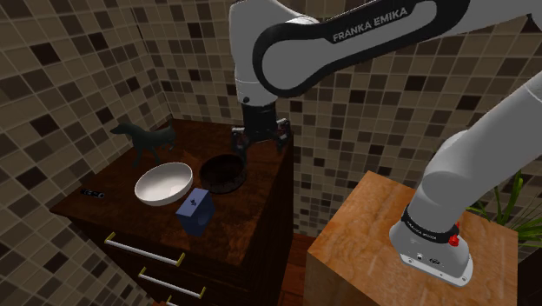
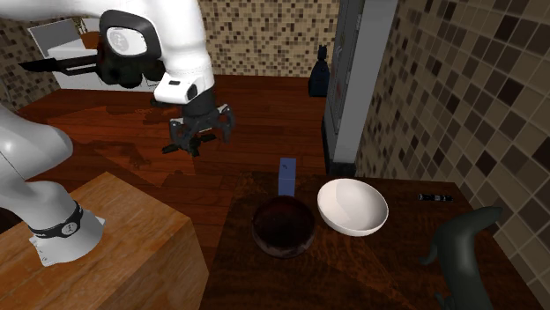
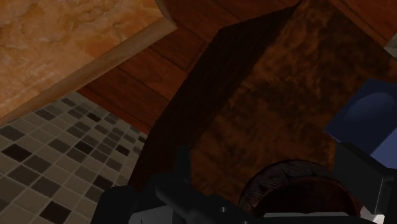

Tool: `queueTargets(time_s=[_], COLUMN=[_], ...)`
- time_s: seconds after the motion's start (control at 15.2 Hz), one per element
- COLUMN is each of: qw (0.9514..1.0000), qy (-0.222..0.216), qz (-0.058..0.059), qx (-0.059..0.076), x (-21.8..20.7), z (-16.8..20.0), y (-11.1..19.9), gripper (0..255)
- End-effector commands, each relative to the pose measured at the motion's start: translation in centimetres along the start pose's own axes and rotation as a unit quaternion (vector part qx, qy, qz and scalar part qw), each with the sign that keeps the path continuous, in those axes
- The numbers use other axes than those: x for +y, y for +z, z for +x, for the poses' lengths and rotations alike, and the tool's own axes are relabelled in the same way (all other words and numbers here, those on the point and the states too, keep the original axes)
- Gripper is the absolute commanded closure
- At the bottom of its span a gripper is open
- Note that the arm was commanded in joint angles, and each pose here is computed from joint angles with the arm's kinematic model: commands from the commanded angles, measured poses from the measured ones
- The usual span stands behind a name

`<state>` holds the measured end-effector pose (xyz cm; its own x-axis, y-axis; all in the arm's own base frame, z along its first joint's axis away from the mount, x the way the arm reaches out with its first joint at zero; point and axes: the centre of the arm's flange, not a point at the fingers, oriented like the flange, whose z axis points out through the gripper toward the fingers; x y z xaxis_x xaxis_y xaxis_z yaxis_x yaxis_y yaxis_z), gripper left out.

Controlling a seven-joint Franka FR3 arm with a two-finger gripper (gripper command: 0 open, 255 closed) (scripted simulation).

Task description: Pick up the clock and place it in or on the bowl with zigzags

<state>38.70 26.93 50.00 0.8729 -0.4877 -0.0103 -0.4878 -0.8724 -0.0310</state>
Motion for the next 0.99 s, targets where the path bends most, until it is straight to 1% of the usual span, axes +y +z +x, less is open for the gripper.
queueTargets(time_s=[0.0, 0.2, 0.46, 0.66, 0.92], qw=[0.9997, 0.9980, 0.9938, 0.9891, 0.9808], qy=[0.026, 0.063, 0.111, 0.147, 0.195], qz=[-0.001, -0.004, -0.008, -0.011, -0.015], qx=[0.000, 0.000, 0.001, 0.001, 0.002], x=[-2.5, -6.0, -10.6, -13.9, -18.2], z=[0.0, 0.4, 1.5, 2.5, 4.3], y=[1.2, 3.2, 5.8, 7.8, 10.5], gripper=[0, 0, 0, 0, 0])
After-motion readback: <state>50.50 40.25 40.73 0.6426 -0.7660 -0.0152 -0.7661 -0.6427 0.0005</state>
